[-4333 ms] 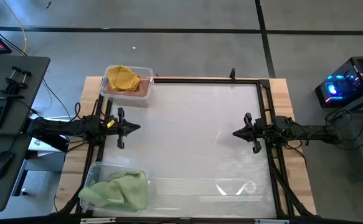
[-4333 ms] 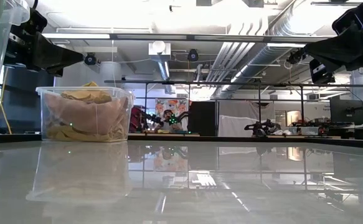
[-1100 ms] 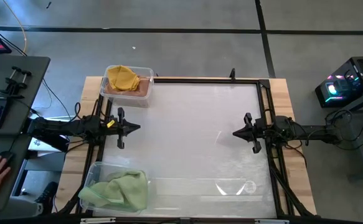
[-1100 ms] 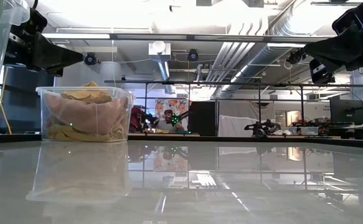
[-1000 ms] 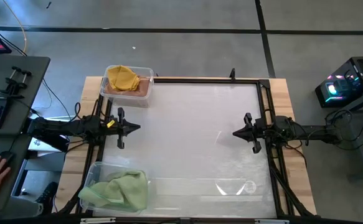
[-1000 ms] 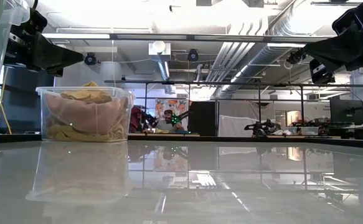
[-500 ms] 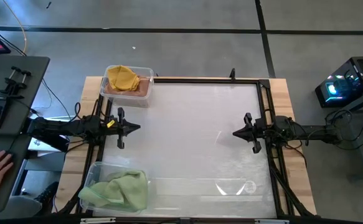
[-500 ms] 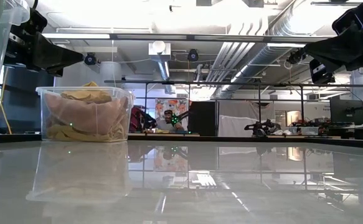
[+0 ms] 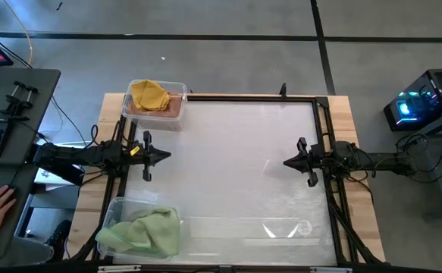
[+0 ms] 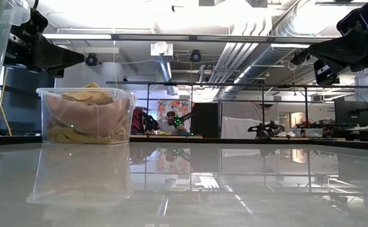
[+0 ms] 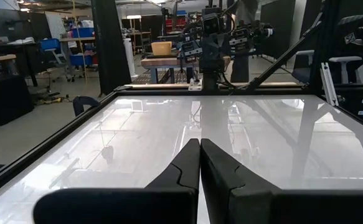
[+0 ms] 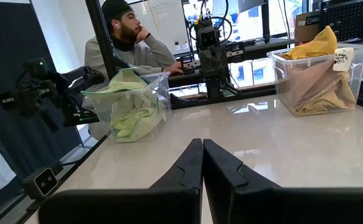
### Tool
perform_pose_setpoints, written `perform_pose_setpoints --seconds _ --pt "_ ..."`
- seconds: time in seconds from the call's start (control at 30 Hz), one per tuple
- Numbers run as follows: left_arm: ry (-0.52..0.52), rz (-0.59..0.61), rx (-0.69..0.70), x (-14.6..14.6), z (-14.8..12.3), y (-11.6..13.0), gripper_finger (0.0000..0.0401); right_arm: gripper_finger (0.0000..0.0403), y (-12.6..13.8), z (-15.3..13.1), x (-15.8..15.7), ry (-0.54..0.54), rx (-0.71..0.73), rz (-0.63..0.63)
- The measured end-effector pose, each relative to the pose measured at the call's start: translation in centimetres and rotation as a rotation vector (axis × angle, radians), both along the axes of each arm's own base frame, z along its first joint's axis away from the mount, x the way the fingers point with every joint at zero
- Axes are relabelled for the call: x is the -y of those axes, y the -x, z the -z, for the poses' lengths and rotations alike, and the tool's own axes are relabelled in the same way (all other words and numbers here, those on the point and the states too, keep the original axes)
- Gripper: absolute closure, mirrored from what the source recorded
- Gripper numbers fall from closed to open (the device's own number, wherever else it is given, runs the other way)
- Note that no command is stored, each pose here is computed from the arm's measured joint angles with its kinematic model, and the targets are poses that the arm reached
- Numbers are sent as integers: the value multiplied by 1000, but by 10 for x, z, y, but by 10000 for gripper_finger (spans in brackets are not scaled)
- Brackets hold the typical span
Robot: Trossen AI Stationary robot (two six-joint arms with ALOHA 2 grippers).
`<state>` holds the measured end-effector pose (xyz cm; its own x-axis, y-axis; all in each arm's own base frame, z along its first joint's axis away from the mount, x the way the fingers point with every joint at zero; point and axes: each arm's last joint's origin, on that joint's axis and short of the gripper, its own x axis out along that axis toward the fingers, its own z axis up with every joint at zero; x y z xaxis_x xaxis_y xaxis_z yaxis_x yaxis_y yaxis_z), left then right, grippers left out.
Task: Sort towels by color in basket
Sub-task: Return to Home Position
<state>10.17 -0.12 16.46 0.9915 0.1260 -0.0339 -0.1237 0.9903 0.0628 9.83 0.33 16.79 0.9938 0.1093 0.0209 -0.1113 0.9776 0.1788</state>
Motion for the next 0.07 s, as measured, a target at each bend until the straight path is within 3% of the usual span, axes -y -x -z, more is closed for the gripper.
perform_pose_setpoints --seconds 0.07 --pt "0 0 0 0 0 0 400 401 0 0 0 0 0 0"
